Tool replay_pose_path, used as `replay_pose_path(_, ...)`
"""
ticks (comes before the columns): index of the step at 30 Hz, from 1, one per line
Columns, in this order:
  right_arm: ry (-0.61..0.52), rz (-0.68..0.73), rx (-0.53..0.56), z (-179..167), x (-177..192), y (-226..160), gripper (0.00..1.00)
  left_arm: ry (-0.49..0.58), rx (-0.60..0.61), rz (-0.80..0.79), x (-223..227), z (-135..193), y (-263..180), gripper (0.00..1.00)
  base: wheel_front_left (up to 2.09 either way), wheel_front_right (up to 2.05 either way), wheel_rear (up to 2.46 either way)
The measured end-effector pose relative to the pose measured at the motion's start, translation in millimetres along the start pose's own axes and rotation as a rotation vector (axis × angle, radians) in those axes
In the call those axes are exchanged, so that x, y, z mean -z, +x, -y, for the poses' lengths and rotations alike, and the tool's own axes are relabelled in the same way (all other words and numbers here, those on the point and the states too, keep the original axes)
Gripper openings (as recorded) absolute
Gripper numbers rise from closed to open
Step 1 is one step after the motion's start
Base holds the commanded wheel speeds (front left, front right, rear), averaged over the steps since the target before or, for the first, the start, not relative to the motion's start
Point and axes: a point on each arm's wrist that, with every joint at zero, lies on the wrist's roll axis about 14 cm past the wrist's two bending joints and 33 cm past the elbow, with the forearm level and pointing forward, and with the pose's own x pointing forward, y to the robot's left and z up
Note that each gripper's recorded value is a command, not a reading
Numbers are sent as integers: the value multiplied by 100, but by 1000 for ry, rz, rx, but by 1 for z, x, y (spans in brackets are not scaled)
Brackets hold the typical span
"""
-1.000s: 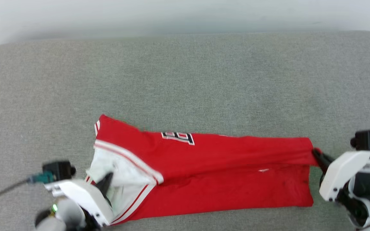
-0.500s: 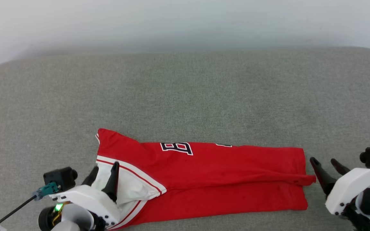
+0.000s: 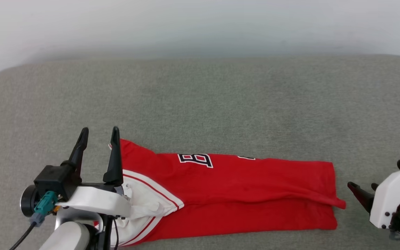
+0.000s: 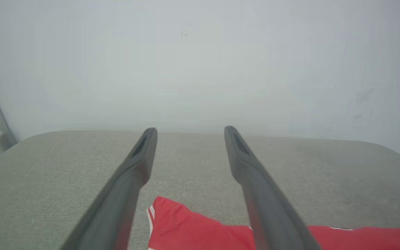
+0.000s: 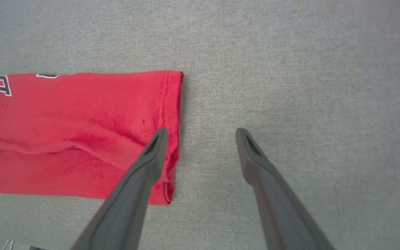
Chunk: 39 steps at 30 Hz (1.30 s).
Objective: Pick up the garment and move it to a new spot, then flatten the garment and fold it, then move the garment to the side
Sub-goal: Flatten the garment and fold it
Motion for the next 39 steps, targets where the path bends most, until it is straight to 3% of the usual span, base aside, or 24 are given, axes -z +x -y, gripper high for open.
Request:
replay_pose_path(12,20,-278,-111,-46,49,55,100,56,-29,9,7,-12,1,100,0,0,0)
replay_pose_path(13,18,-293,-115,-47,52,58,82,56,-32,5,8,-13,1,100,0,0,0)
replay_pose_path(14,15,-309,-117,-48,54,60,34,56,-34,2,10,-14,0,100,0,0,0)
replay_pose_path(15,10,-318,-118,-48,55,62,0,53,-34,-3,12,-14,0,100,0,0,0)
replay_pose_path(27,-13,-239,-122,-45,32,51,0,60,-11,9,8,-7,-3,100,0,0,0)
replay_pose_path(32,25,-178,-44,-12,14,33,0,60,14,14,6,2,-3,100,0,0,0)
replay_pose_path(39,160,-117,123,54,5,1,0,57,45,9,8,12,-1,100,0,0,0)
